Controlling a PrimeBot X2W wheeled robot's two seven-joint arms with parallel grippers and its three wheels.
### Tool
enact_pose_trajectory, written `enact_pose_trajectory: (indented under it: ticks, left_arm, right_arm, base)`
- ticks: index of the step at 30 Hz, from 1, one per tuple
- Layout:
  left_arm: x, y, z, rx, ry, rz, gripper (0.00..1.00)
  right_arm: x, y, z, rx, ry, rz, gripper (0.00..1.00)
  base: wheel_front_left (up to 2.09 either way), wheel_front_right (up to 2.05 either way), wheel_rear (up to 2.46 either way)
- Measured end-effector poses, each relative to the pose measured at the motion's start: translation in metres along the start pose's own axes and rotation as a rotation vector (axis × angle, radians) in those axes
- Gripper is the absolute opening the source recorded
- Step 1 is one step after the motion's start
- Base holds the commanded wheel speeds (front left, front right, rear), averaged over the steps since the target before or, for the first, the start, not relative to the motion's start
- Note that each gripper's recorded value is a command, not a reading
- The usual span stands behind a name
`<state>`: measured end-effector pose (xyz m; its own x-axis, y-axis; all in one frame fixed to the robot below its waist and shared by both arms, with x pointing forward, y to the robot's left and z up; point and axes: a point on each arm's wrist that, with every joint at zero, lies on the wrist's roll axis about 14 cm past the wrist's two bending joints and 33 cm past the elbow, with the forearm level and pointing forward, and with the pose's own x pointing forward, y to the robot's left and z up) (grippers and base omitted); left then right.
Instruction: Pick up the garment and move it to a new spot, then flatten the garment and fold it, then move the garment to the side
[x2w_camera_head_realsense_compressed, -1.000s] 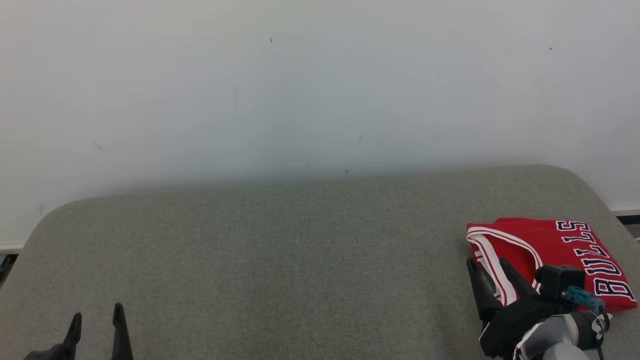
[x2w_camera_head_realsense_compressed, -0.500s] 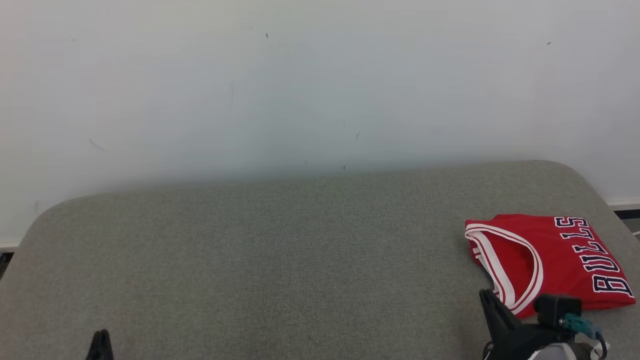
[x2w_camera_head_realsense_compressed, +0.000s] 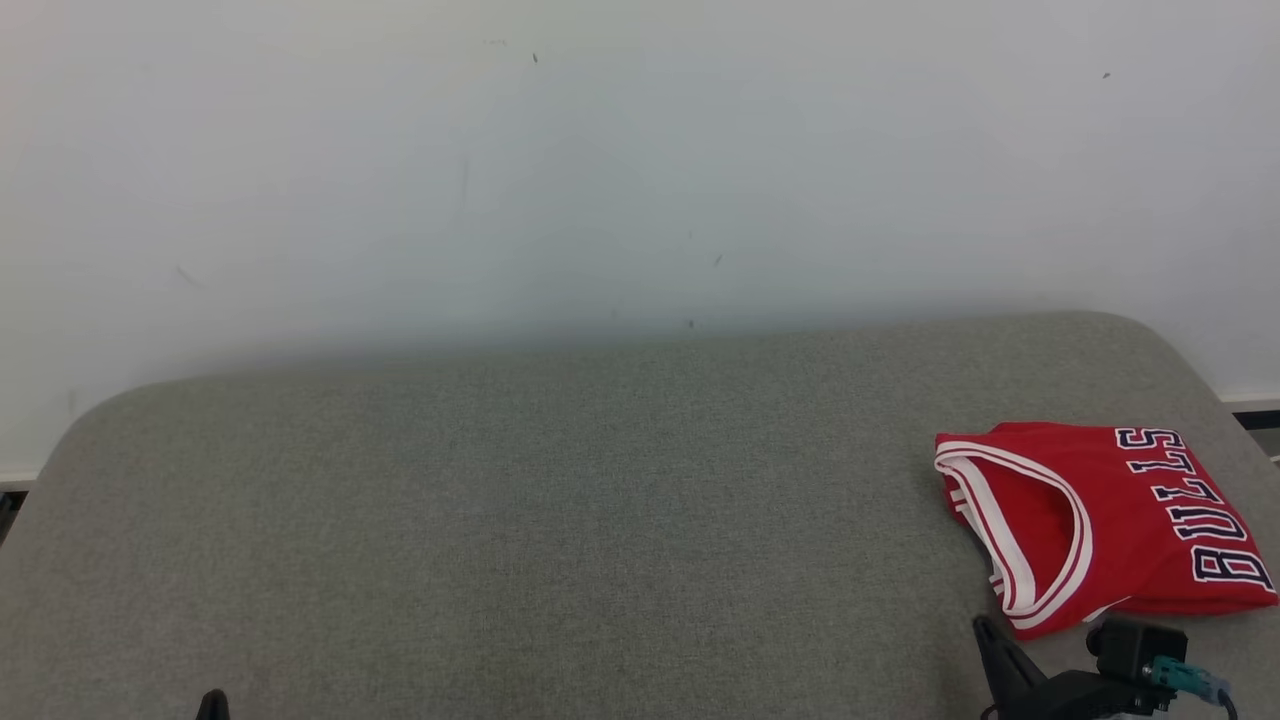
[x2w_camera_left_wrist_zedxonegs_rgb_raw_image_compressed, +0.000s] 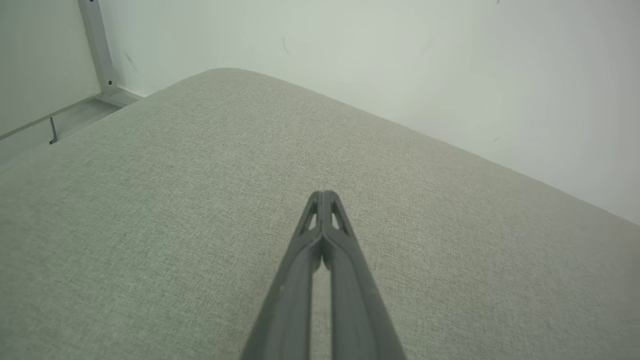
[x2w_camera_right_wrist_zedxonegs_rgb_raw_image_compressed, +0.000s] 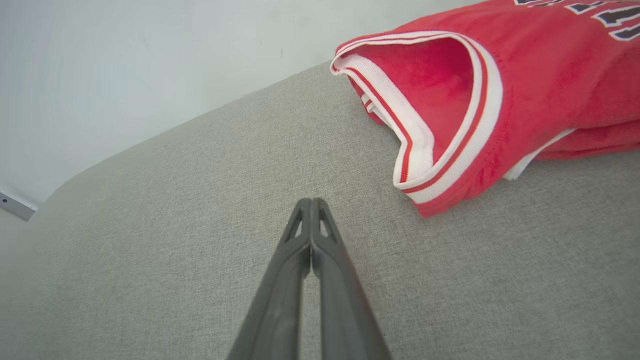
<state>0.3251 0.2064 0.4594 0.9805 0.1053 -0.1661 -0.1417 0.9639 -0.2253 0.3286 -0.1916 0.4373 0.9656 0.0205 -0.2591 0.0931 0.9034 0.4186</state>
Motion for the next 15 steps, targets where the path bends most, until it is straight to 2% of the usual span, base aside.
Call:
enact_pose_trajectory:
  ticks: [15]
  left_arm:
    - [0.0084, 0.0, -0.0058, -0.223, 0.054, 0.003, 0.0]
  right_arm:
    - [0.007, 0.0001, 0.0067, 0.2, -0.013, 0.0, 0.0]
  base:
    - [0.0, 0.0, 0.0]
